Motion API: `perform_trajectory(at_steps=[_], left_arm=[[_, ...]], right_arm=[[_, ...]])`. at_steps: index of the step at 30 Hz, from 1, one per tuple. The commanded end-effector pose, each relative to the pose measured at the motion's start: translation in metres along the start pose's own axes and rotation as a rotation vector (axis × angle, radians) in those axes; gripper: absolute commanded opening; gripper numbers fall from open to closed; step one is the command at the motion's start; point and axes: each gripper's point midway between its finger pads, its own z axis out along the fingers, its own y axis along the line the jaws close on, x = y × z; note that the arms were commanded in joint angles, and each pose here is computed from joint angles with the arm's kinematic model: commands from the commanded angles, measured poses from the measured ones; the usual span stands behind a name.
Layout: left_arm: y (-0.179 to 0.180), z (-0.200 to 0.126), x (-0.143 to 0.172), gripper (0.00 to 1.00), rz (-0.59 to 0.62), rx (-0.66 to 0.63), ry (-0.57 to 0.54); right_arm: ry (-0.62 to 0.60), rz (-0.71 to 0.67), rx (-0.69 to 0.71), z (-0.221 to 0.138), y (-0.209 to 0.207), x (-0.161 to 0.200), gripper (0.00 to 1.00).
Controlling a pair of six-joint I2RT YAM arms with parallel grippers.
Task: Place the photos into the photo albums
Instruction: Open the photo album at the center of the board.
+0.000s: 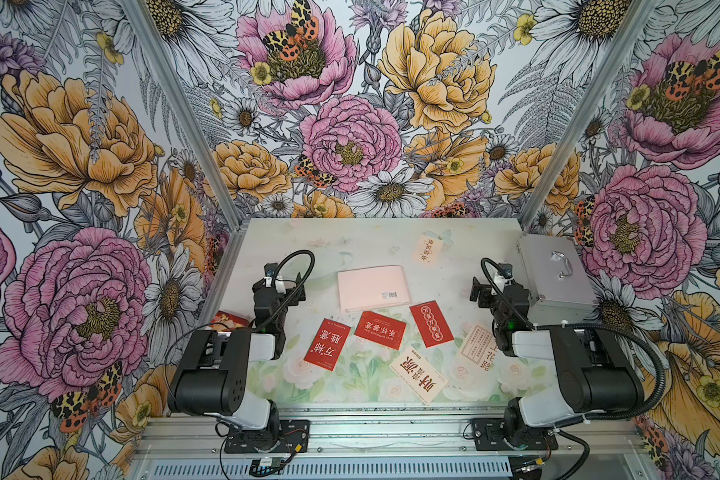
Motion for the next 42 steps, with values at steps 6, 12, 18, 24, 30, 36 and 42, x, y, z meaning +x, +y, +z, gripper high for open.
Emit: perform_trajectory(at_steps=[6, 12, 18, 24, 30, 36, 42], left_arm=[[0.011, -0.007, -0.024, 0.99, -0.06, -0.114, 0.163], [0.002, -0.001, -0.023, 0.99, -0.186, -0.005, 0.265], [-0.042, -0.015, -0.035, 0.99, -0.266, 0.094, 0.314], [-0.102, -0.021, -0.017, 0.99, -0.231, 0.273, 0.55], [-0.13, -0.035, -0.002, 0.99, -0.355, 0.396, 0.651], [-0.128, -0.045, 0.0, 0.99, -0.424, 0.412, 0.678], [-0.131, -0.042, 0.014, 0.99, -0.557, 0.472, 0.736]], right_arm=[[-0.018, 0.301, 0.156, -0.059, -0.034, -0.056, 1.0], [0.196, 0.318, -0.03, -0.061, 0.003, -0.051, 0.97], [0.432, 0.426, -0.208, -0.058, 0.051, -0.017, 1.0], [0.52, 0.385, -0.267, -0.066, 0.088, 0.006, 0.99], [0.594, 0.294, -0.304, -0.071, 0.118, 0.024, 0.99], [0.636, 0.19, -0.334, -0.073, 0.151, 0.038, 0.99], [0.648, 0.105, -0.367, -0.062, 0.188, 0.037, 0.99]])
